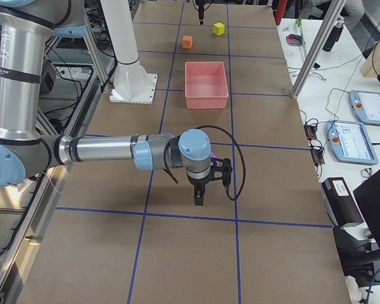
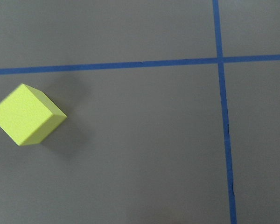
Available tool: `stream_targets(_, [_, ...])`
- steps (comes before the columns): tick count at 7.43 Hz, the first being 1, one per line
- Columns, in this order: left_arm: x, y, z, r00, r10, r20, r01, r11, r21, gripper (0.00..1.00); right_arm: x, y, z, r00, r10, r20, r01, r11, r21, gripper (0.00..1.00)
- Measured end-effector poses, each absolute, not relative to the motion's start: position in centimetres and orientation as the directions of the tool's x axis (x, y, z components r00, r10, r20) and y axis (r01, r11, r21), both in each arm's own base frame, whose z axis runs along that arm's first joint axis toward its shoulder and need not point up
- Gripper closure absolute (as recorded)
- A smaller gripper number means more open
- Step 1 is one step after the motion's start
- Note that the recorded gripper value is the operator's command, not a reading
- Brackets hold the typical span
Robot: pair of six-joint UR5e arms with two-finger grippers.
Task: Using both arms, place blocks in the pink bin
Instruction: 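Lower the left gripper onto the orange cube and grasp it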
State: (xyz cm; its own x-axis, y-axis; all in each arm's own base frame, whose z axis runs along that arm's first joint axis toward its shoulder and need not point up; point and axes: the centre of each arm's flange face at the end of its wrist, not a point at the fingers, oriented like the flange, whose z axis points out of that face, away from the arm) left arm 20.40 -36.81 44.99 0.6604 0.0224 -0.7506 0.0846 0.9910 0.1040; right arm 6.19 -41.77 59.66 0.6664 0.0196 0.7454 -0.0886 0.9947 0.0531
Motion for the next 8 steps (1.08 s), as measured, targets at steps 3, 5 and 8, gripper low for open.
stream_targets(3, [25.9,-32.7,46.7,0.704,0.046,-0.709,0.062,0.990,0.125,0.00,6.1,-41.8,59.7,0.666,0.020,0.745,-0.087,0.995,0.052,0.00])
stream_targets(5, [27.7,-31.4,47.7,0.720,0.075,-0.690,0.024,0.991,0.132,0.00,6.2,-41.8,59.8,0.667,0.022,0.745,-0.088,0.995,0.050,0.00])
stream_targets(8, [28.6,-31.0,49.3,0.737,0.088,-0.670,-0.003,0.992,0.127,0.00,6.2,-41.8,59.9,0.667,0.024,0.744,-0.089,0.995,0.047,0.00])
